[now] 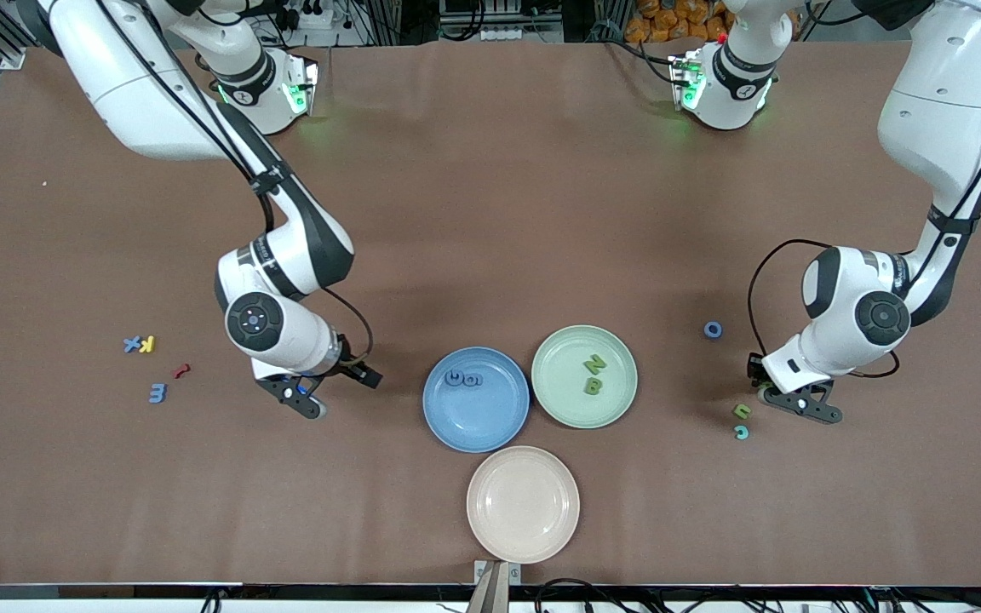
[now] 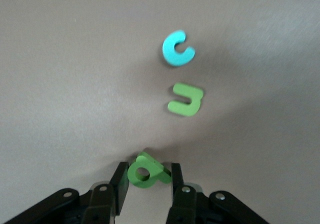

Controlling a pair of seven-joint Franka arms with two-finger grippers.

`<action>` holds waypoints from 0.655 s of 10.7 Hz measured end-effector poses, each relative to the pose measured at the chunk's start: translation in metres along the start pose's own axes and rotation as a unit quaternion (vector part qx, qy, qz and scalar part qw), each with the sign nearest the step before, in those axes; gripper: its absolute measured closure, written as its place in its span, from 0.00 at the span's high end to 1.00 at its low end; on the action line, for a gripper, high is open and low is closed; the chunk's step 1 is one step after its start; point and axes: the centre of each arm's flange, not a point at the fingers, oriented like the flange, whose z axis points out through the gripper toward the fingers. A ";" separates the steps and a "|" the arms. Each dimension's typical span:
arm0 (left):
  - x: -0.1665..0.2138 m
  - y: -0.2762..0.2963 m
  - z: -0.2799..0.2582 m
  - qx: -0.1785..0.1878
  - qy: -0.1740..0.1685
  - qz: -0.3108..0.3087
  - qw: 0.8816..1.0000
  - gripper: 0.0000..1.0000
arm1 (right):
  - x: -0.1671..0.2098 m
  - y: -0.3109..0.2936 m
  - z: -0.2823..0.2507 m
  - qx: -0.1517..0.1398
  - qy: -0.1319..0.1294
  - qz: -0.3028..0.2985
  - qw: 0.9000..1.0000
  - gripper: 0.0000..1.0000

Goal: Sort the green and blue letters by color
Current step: 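Carry green q into the green plate with the left gripper while the right returns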

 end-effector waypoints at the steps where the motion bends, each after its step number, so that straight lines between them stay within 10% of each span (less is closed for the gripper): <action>1: 0.007 0.007 -0.008 -0.010 0.004 -0.013 1.000 0.39 | 0.010 0.017 0.001 -0.010 0.004 -0.029 1.000 1.00; 7: 0.061 0.141 -0.062 -0.030 0.005 -0.118 0.993 0.39 | 0.099 0.133 -0.005 -0.019 -0.006 -0.178 0.984 1.00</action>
